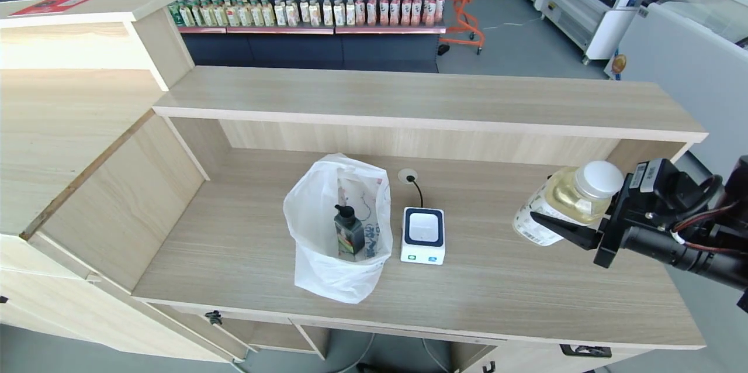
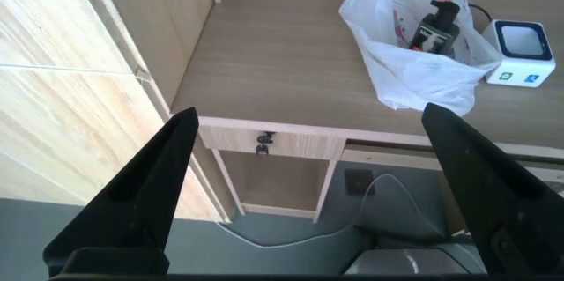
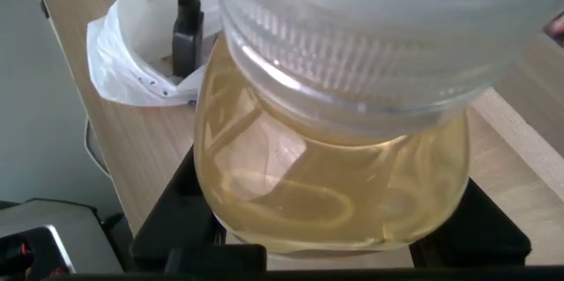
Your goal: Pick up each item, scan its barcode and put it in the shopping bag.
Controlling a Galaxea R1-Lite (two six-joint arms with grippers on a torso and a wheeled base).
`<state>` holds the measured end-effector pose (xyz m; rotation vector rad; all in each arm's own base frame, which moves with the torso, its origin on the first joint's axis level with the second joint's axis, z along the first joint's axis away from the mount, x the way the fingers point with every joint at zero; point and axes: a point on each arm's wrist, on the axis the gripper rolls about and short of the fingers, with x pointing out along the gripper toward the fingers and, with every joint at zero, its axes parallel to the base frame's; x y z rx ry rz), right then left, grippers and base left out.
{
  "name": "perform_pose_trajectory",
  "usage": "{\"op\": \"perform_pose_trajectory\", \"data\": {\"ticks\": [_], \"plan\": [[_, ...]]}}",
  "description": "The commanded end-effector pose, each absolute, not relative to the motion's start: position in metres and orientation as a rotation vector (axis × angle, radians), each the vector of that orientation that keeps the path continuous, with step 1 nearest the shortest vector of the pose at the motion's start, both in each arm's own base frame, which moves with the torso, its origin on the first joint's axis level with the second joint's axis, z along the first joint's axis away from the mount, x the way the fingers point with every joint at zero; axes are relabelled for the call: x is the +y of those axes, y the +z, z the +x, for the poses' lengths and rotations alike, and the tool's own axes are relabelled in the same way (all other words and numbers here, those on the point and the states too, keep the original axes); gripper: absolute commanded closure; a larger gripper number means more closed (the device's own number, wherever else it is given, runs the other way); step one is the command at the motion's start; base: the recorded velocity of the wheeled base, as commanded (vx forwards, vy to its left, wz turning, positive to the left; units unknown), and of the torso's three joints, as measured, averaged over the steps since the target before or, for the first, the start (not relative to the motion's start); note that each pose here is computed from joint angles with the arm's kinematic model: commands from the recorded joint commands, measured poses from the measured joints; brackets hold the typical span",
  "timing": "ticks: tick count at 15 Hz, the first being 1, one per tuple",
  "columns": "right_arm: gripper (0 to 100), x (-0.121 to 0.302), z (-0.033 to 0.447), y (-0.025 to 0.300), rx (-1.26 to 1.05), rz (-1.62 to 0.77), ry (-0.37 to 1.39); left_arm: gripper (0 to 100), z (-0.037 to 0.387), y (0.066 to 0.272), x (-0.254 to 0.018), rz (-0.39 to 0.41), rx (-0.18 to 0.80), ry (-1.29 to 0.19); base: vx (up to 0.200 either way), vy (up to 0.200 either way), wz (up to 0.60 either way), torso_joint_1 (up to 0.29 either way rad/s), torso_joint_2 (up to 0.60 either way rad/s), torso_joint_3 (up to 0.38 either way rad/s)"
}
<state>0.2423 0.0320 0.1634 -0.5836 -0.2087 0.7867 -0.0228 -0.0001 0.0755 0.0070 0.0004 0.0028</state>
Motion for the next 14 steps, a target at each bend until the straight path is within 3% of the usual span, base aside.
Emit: {"op": "perform_pose_trajectory", "data": {"ticks": [1,5,14], "plan": [[100,0.033,0.245,0.160,-0.199,-0.578,0.803,0,-0.023,0.075,0.000,0.008,0.000,0.003,0.000,0.200,0.00,0.002,0.00,0.002],[100,0.033,0.247,0.154,-0.183,-0.571,0.816,0,-0.023,0.076,0.000,0.008,0.002,0.002,0.000,0.050,0.00,-0.001,0.00,0.001],[100,0.031,0.269,0.128,-0.137,-0.564,0.821,0,-0.023,0.075,0.000,0.009,0.000,0.002,0.200,0.000,0.00,0.003,0.00,0.004]]}}
